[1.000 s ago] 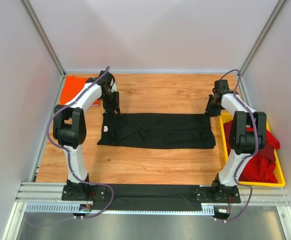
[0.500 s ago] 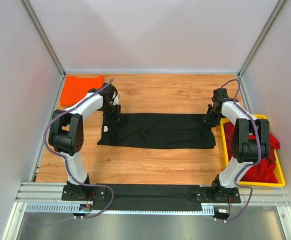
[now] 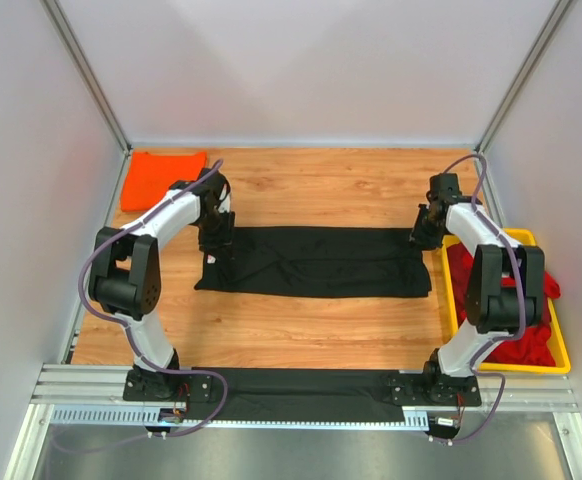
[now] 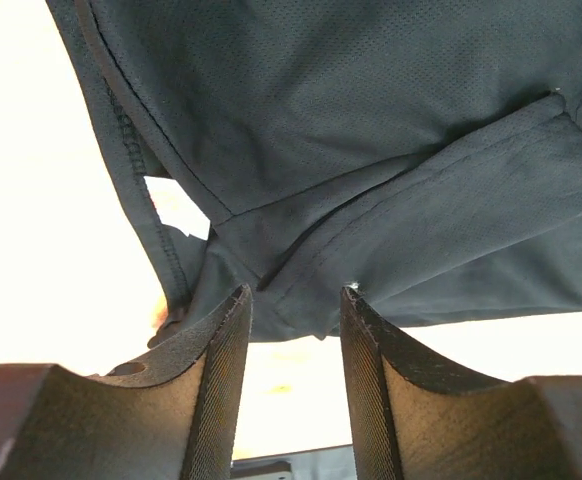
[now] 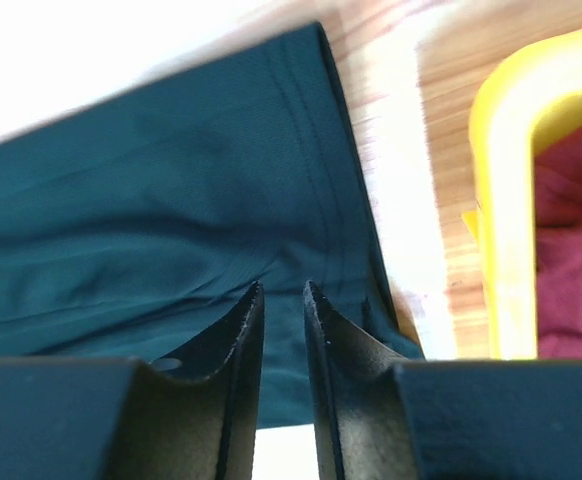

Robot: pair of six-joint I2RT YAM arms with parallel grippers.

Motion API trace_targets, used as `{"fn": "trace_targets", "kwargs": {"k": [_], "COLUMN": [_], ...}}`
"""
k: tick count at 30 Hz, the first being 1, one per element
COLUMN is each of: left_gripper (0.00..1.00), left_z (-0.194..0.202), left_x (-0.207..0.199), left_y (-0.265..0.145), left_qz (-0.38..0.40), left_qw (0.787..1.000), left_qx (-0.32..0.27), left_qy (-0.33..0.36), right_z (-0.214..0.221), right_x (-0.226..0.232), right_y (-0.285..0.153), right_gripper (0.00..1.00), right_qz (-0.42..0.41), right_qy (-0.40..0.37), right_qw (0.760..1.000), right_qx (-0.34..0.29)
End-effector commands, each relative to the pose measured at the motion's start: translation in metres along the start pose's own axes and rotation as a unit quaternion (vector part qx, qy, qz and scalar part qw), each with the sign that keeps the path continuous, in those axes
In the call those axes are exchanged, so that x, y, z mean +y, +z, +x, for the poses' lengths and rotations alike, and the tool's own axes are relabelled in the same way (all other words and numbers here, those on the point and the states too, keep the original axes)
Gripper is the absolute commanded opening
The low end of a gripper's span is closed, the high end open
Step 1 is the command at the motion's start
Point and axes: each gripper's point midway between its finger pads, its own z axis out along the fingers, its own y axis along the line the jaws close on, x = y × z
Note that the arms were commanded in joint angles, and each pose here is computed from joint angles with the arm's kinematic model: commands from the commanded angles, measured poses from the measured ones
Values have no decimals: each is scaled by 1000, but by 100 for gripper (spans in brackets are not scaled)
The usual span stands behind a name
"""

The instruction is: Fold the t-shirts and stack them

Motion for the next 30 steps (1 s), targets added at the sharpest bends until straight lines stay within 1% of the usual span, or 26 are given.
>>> {"fn": "trace_targets", "kwargs": {"k": [1,3,7,9,11,14,22,30], "left_gripper": [49,51,51,50,50,49,47,46], "left_z": [-8,-3,3,6,8,7,11,13], "left_x": [0,-7,0,-2,-10,-18,-20,-45], "left_y": [-13,-9,-2,0,-1,-5,-1,-14], "left_qz": [4,23,7,13,36,61,70,138], "left_qw": [999,999,1000,1000,999,998,997,989], "left_qx": [-22,-9,7,13,14,4,16,8], "left_qy": [26,27,21,22,24,27,29,44], "right_z": [-17,-18,-20,-22,-20,-22,-24,-25], "right_x": [16,21,27,28,39,40,43,44], "right_y": [-31,-38,-50,-55,-61,-67,-82,-88], "right_gripper": [25,26,27,27,27,28,28,29], "right_qz": [-31,-42,-50,-52,-62,-63,-69,-70], "right_qy": [-3,-5,-10,-11,-24,-25,-29,-31], "right_qw": [998,998,997,996,995,995,993,993], "right_qx": [-47,-51,-60,-67,-70,-77,-89,-94]}}
